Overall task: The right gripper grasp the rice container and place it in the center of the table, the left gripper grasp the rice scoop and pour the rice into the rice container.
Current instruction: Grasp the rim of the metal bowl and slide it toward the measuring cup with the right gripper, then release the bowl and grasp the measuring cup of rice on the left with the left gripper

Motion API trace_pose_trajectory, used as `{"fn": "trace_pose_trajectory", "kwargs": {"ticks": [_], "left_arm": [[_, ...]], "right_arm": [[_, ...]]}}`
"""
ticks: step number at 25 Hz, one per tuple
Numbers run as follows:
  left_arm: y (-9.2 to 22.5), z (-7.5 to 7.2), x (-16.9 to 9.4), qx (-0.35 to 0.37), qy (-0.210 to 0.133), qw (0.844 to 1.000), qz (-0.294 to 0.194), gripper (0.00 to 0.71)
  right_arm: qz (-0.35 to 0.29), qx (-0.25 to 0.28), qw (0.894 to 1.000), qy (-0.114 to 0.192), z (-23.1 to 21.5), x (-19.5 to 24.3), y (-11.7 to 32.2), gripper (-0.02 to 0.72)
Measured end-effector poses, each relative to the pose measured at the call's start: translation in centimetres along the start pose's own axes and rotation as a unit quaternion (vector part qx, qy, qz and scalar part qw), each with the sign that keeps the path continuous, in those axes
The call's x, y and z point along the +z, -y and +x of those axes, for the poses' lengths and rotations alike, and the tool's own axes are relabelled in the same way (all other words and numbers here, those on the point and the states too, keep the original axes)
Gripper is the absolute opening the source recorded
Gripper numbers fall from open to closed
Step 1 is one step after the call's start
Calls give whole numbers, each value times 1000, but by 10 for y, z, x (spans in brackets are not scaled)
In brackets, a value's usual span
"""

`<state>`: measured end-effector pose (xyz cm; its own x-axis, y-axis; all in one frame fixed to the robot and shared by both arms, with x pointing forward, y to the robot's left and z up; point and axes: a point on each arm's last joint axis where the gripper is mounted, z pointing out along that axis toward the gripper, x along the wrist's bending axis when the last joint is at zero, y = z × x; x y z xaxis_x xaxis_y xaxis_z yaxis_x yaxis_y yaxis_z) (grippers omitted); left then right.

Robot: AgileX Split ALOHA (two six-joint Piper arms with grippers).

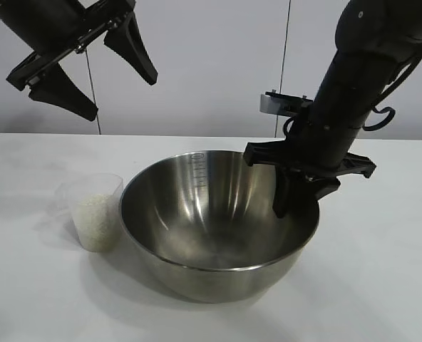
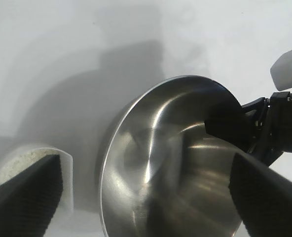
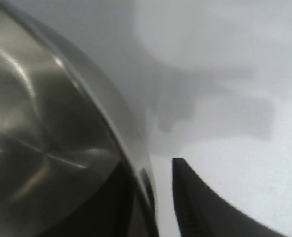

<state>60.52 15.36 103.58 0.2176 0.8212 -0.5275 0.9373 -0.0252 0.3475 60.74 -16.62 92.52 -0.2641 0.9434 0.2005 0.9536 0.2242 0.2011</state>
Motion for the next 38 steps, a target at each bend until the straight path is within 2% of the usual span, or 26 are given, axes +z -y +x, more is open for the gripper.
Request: {"fn": "trace_pose_trajectory", "kwargs": {"ticks": [3,4,7,15,19,22,24,27,29,32,34,38], "left_arm": [[0,0,0,0,0,1000,0,659],[0,0,0,0,0,1000,0,659],[0,0,0,0,0,1000,0,659],[0,0,0,0,0,1000,0,659],[0,0,0,0,0,1000,1,659],[0,0,0,0,0,1000,1,659],[0,0,0,0,0,1000,1,659],[0,0,0,0,0,1000,1,659],[0,0,0,0,1,1000,1,659],[0,0,0,0,1,1000,1,659],[0,0,0,0,1,1000,1,659],[0,0,0,0,1,1000,1,659]], "right_arm": [[0,2,1000,-1,1,-4,0,573],[0,1,1000,-2,2,-9,-1,615],[-13,-2,1000,-5,8,-36,-8,660],[-68,-20,997,0,26,-124,-33,673],[-73,-20,996,43,13,-144,-39,673],[-64,5,993,95,-29,-160,-38,673],[-58,43,989,131,-76,-173,-32,673],[-61,115,979,154,-141,-191,-15,661],[-66,151,976,142,-170,-199,-3,647],[-85,180,975,103,-188,-208,7,640],[-100,181,974,90,-186,-216,9,641],[-148,171,970,85,-164,-251,18,641]]}}
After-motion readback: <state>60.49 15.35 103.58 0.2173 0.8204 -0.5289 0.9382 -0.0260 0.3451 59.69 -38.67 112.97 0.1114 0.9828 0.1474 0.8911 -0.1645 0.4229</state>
